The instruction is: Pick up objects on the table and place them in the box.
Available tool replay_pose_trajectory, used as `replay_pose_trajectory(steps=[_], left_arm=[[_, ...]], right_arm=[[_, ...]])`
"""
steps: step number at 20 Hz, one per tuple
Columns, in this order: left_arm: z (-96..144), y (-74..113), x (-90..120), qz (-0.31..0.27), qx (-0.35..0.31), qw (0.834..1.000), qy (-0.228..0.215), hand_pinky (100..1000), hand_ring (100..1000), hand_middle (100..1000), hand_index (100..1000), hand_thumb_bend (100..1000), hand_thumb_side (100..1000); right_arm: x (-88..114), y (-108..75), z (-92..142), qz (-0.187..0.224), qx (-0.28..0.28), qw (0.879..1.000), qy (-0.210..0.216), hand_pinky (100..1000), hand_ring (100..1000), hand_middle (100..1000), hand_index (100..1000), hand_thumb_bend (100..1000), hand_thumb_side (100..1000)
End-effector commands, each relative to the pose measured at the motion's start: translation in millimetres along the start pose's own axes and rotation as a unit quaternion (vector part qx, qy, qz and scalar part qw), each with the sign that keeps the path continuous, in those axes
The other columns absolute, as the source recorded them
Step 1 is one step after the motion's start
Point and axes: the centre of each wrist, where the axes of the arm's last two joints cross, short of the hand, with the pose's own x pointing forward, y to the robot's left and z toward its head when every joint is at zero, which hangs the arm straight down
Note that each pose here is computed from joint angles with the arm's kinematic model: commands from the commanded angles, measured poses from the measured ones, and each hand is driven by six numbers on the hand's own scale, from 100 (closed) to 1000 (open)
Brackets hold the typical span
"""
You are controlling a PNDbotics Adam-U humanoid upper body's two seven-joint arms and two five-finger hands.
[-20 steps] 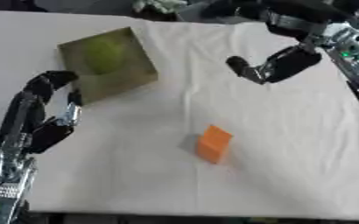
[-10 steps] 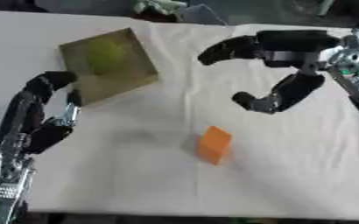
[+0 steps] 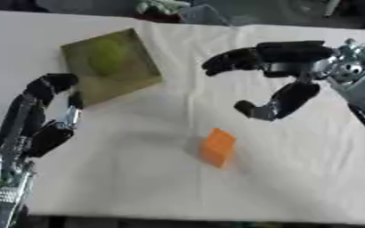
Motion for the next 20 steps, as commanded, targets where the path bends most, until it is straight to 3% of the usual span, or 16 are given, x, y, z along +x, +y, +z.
replay_pose_trajectory(steps=[1, 20], left_arm=[[-3, 6.2, 5, -0.013, -0.004, 1.0, -0.011, 867, 790, 682, 769, 133, 301], [-2, 6.9, 3, -0.015, -0.007, 1.0, -0.009, 868, 789, 683, 770, 134, 302]], right_arm=[[-2, -6.9, 1, 0.067, 0.067, 0.995, -0.031, 947, 999, 1000, 1000, 100, 534], [-5, 25.6, 5, 0.085, 0.131, 0.987, -0.04, 958, 1000, 1000, 1000, 100, 677]])
